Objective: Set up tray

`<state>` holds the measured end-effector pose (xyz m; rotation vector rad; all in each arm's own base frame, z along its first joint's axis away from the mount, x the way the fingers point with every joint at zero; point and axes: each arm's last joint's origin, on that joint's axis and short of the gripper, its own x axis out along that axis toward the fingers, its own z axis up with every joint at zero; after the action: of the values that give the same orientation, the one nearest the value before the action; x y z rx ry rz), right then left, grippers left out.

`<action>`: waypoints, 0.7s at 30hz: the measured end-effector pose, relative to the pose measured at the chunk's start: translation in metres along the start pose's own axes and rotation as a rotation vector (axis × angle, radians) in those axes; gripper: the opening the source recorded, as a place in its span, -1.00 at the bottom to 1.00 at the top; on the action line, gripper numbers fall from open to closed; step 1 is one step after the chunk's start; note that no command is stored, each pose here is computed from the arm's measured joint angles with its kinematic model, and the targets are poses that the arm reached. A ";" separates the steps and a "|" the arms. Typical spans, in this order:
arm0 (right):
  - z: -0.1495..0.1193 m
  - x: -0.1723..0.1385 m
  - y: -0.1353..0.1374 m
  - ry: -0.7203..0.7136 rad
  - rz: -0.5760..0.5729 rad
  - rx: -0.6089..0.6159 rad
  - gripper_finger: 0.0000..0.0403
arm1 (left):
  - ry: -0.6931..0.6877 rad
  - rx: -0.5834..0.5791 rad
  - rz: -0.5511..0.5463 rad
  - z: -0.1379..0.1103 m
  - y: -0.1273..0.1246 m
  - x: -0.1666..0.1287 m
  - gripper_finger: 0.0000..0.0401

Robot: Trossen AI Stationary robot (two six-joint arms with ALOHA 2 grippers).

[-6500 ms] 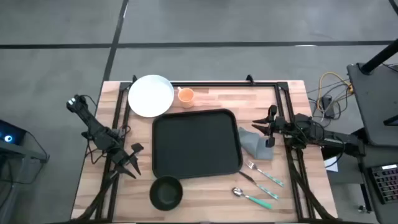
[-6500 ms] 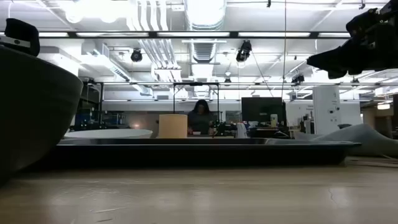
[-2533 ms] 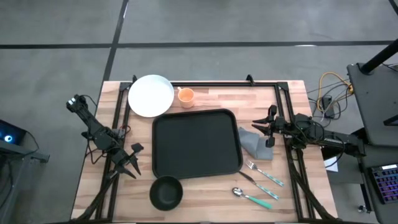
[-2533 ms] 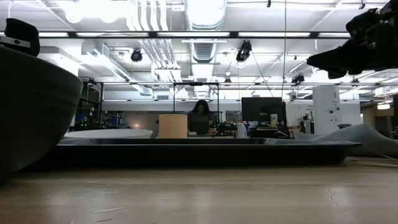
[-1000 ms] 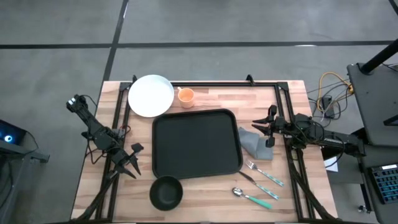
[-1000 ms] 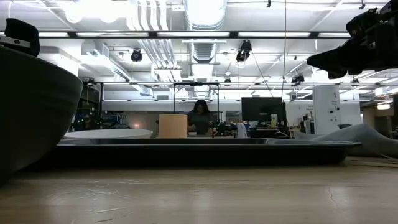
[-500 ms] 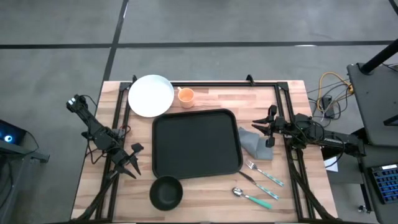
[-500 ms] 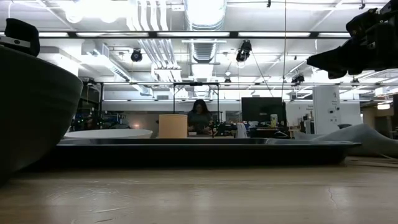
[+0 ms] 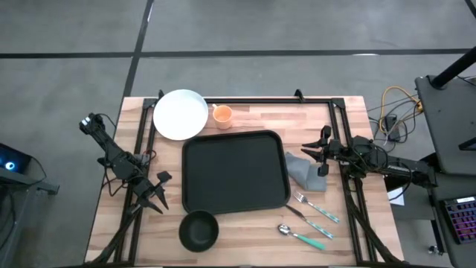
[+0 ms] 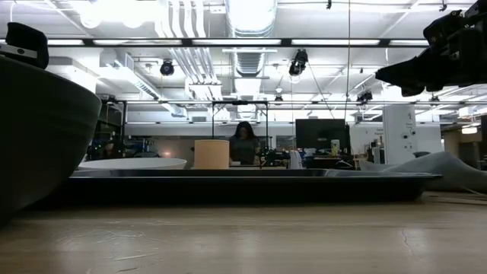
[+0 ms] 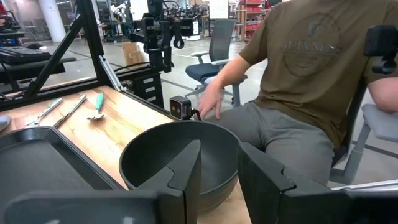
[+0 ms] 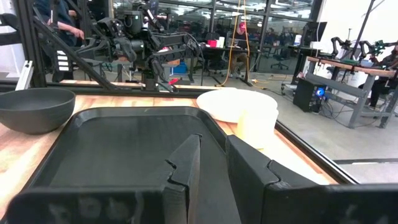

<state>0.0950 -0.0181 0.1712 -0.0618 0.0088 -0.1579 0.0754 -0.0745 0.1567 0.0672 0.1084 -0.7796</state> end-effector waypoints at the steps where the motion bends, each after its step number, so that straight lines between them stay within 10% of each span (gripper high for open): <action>1: 0.000 0.000 0.000 0.000 0.000 0.000 -0.66 | 0.000 0.000 0.001 0.000 0.000 0.000 -0.58; 21: 0.000 0.000 0.000 0.000 0.000 0.002 -0.66 | -0.004 0.030 0.001 0.000 0.000 0.000 -0.58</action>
<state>0.0950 -0.0181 0.1712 -0.0599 0.0084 -0.1582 0.0755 -0.0745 0.1570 0.0946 0.0931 -0.7803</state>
